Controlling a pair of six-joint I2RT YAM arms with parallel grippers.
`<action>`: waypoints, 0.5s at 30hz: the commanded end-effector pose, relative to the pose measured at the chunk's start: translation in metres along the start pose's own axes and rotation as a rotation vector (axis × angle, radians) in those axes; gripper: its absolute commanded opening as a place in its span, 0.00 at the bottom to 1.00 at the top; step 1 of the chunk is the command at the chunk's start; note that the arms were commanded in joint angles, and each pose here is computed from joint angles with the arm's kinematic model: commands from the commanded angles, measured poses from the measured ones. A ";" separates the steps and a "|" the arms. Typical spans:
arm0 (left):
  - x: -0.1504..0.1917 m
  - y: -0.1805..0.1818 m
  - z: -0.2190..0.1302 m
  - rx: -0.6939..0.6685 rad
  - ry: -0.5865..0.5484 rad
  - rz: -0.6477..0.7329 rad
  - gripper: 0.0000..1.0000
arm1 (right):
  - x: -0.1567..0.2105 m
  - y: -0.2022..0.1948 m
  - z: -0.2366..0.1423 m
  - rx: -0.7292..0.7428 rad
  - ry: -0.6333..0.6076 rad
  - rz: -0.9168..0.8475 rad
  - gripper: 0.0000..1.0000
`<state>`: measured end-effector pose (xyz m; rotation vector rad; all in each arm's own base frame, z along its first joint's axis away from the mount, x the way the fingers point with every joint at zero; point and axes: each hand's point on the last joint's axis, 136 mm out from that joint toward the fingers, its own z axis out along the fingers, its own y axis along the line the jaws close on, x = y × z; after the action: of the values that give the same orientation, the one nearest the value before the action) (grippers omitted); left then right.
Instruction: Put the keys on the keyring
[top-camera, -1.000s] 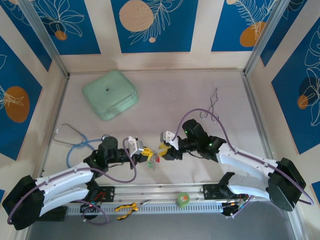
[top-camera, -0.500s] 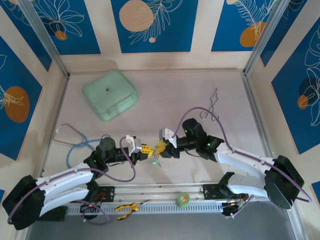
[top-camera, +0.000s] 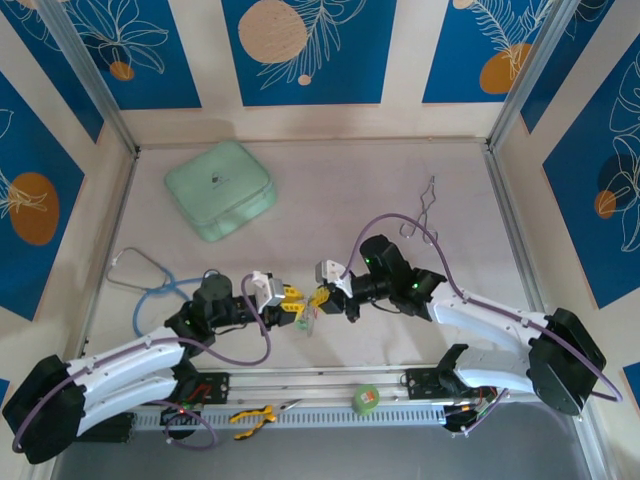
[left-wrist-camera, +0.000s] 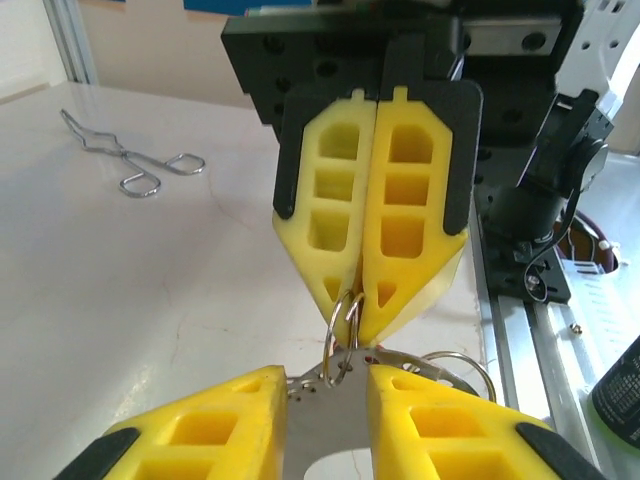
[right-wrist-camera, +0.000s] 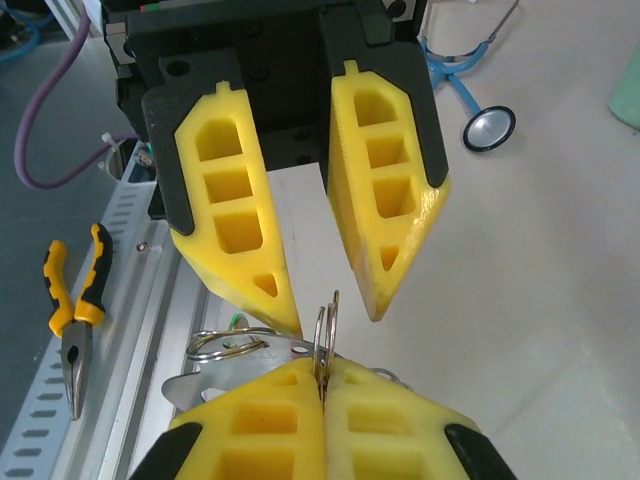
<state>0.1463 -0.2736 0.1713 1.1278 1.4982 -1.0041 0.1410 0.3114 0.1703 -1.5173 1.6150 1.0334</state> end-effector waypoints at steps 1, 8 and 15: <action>-0.003 -0.001 0.000 0.008 0.059 0.054 0.28 | 0.005 0.004 -0.001 -0.014 0.095 -0.061 0.00; -0.003 -0.004 0.002 0.038 0.093 0.074 0.27 | 0.013 0.004 0.004 -0.028 0.255 -0.126 0.00; -0.005 -0.008 0.005 0.075 0.101 0.078 0.19 | 0.006 0.010 0.009 -0.051 0.305 -0.173 0.00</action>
<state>0.1443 -0.2755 0.1635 1.2589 1.5451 -0.9483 0.1366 0.3164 0.1554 -1.8277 1.6626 0.7952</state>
